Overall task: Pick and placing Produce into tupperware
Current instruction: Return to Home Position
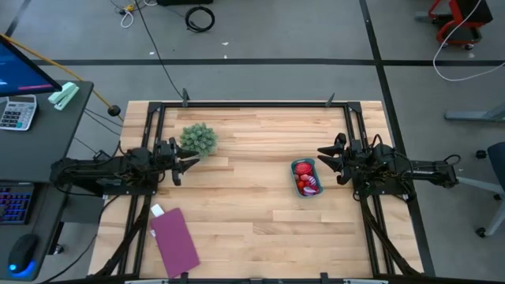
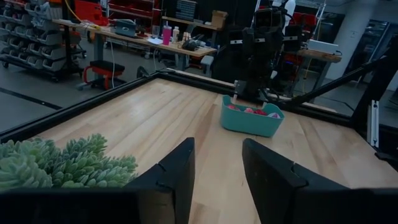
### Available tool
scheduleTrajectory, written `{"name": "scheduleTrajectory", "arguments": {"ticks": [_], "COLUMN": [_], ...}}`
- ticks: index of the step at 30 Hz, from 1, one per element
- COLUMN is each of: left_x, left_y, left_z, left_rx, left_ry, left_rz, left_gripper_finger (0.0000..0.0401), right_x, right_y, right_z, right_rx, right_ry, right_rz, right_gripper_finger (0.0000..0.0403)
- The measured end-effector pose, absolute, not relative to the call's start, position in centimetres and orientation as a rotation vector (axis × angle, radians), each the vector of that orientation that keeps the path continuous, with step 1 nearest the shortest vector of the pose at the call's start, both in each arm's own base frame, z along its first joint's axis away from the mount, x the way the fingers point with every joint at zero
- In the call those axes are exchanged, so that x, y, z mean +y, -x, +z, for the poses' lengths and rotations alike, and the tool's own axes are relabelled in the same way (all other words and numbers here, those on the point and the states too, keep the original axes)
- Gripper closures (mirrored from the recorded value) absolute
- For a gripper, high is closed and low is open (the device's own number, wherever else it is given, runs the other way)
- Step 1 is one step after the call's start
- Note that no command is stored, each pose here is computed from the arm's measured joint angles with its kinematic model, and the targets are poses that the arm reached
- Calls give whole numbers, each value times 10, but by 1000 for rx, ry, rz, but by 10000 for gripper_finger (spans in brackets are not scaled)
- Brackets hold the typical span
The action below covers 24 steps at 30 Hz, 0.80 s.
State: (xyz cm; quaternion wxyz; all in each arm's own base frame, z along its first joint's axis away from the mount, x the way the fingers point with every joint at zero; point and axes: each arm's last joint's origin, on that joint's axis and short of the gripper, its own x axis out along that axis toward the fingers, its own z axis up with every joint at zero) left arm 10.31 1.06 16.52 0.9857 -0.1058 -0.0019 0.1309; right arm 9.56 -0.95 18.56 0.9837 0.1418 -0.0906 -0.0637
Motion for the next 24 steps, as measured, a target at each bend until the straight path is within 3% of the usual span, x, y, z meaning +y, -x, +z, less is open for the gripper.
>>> {"name": "scheduleTrajectory", "arguments": {"ticks": [13,24], "left_x": [11,11], "left_y": [-103,-103], "left_z": [165,165], "left_rx": [-4,-4], "left_ry": [212,213], "left_rz": [263,263], "left_gripper_finger": [247,263], "right_x": [-9,-9], "right_y": [-96,-96], "right_z": [186,186], "right_rx": [-182,-182], "right_ry": [-285,-285], "right_rz": [-128,-128], "right_gripper_finger": [259,259]}}
